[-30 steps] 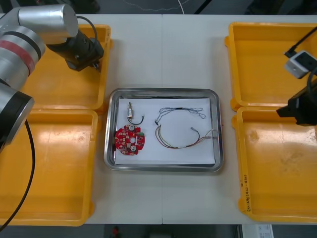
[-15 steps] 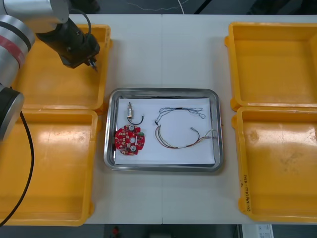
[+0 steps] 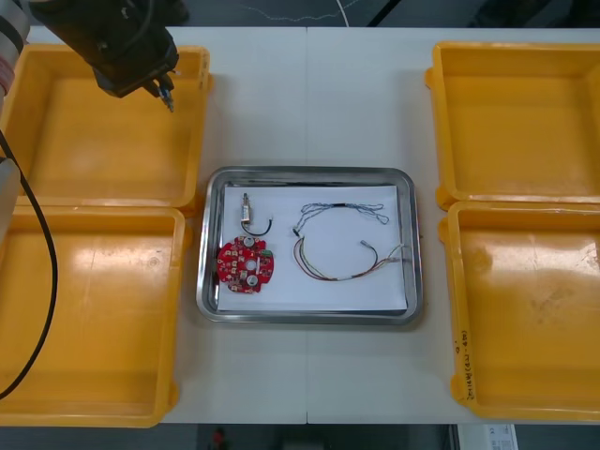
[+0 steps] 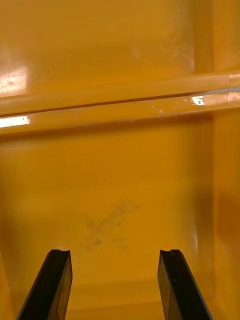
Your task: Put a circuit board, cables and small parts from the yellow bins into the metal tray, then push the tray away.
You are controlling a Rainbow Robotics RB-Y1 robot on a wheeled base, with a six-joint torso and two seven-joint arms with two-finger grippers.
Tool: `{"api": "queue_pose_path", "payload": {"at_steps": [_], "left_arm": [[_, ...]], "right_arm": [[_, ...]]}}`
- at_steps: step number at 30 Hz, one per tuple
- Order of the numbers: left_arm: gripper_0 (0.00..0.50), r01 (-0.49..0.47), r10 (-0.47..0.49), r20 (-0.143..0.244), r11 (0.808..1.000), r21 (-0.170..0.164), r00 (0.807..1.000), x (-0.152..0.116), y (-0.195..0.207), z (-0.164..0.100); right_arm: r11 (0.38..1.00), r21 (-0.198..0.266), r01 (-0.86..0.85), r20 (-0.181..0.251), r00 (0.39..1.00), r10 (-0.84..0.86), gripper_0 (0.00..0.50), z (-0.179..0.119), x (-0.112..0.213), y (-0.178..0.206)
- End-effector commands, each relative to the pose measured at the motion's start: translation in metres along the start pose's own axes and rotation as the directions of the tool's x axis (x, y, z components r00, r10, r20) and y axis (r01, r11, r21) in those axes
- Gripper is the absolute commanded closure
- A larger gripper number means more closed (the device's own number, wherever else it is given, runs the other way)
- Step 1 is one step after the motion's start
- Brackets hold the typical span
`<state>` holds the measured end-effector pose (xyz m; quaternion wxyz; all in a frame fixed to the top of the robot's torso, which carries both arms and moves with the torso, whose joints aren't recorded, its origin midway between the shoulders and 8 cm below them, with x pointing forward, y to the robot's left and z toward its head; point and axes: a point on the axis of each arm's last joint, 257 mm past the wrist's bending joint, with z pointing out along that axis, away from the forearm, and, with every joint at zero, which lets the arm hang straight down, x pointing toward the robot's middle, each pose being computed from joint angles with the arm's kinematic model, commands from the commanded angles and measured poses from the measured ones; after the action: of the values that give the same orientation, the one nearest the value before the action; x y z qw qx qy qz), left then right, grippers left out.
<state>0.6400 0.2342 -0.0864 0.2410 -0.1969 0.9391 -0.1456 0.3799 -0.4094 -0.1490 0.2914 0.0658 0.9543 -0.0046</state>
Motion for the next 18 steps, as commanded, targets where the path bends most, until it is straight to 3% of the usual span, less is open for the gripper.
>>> {"api": "queue_pose_path", "payload": {"at_steps": [1, 11, 18], "left_arm": [[0.5, -0.097, 0.098, 0.035, 0.995, -0.016, 0.995, -0.013, -0.001, -0.042], [0.499, -0.212, 0.211, -0.04, 0.977, -0.033, 0.977, 0.032, -0.034, -0.075], [0.499, -0.287, 0.28, -0.099, 0.956, -0.058, 0.955, 0.074, -0.058, -0.08]], "right_arm": [[0.998, 0.021, 0.065, 0.003, 0.998, -0.065, 0.0, 0.001, 0.005, 0.014], [0.99, 0.0, 0.143, -0.035, 0.989, -0.143, 0.0, 0.014, 0.016, 0.03], [0.977, -0.01, 0.214, -0.043, 0.976, -0.214, 0.0, 0.014, 0.018, 0.036]]}}
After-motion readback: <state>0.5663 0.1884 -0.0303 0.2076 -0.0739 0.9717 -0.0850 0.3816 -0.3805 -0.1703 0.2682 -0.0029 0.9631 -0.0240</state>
